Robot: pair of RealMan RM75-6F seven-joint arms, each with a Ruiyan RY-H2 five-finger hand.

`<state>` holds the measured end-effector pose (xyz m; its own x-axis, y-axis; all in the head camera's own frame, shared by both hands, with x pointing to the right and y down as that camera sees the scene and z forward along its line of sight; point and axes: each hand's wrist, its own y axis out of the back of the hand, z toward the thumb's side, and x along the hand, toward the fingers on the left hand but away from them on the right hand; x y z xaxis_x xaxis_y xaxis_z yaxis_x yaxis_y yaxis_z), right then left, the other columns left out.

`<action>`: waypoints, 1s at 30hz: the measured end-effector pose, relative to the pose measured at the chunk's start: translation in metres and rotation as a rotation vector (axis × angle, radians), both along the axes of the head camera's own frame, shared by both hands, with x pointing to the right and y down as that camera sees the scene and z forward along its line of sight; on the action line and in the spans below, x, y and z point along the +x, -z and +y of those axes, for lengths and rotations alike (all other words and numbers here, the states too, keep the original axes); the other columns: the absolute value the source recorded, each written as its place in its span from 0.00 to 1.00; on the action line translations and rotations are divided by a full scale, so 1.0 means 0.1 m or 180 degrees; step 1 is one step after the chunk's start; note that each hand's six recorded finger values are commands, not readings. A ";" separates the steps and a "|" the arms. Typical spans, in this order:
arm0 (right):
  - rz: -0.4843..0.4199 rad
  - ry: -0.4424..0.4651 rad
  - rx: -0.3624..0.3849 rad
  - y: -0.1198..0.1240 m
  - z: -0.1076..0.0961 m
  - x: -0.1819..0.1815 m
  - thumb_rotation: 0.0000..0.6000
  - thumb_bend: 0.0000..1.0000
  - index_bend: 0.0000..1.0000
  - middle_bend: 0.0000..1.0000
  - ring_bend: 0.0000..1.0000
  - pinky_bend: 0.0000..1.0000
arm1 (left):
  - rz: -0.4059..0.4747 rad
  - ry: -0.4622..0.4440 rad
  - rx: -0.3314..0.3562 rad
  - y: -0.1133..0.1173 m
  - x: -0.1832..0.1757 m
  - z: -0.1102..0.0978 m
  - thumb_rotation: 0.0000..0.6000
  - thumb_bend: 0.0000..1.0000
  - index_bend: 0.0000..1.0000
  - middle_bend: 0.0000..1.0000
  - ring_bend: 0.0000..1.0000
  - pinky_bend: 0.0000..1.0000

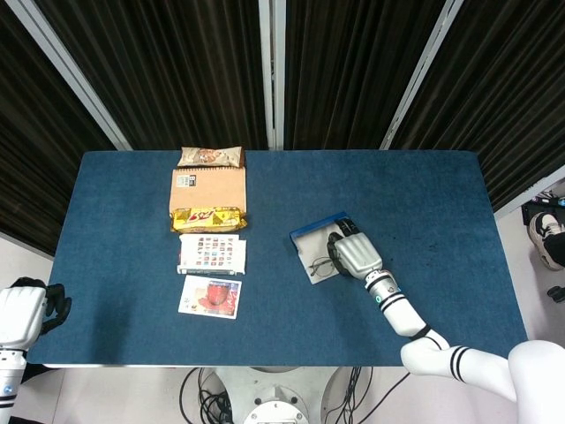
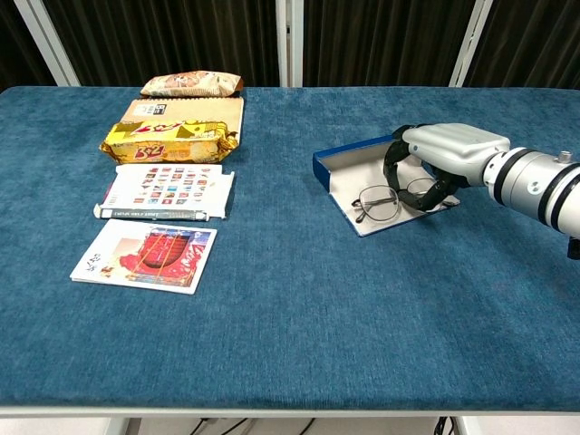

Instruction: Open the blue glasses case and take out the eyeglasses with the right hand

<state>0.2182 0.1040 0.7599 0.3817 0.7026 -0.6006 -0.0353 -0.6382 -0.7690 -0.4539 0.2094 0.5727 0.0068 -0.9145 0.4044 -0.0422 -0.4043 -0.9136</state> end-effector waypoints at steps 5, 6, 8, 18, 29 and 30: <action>-0.0111 0.0113 0.0069 0.11 0.03 -0.03 1.00 0.44 0.76 0.37 0.01 0.00 | 0.0004 0.0000 -0.0002 0.00 0.00 0.00 1.00 0.41 0.76 0.79 0.58 0.43; -0.0138 0.0156 0.0087 0.14 0.04 -0.04 1.00 0.44 0.76 0.37 0.01 0.00 | 0.0003 -0.0001 -0.0003 0.00 0.00 0.00 1.00 0.41 0.76 0.79 0.58 0.43; -0.0215 0.0281 0.0139 0.24 0.08 -0.06 1.00 0.44 0.76 0.37 0.01 0.00 | 0.0002 -0.0003 -0.0003 0.00 0.00 0.00 1.00 0.41 0.76 0.79 0.58 0.43; -0.0509 0.1125 0.0044 0.50 0.35 -0.57 1.00 0.40 0.73 0.34 0.01 0.00 | -0.0006 0.0000 0.0001 0.00 0.00 0.00 1.00 0.41 0.76 0.79 0.58 0.43; -0.0174 0.1576 0.0059 0.42 0.51 -0.86 1.00 0.35 0.01 0.03 0.00 0.00 | 0.0009 0.0003 -0.0004 0.00 -0.01 0.00 1.00 0.41 0.76 0.79 0.58 0.43; -0.0179 0.1532 0.0082 0.45 0.49 -0.83 1.00 0.35 0.00 0.03 0.00 0.00 | 0.0009 0.0003 -0.0004 0.00 -0.01 0.00 1.00 0.41 0.76 0.79 0.58 0.43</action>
<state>0.1348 0.1531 0.7150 0.6984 0.4526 -0.5545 -0.2799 -0.5403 -0.7936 -0.4547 0.2095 0.5727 0.0071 -0.9140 0.4056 -0.0452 -0.4055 -0.9130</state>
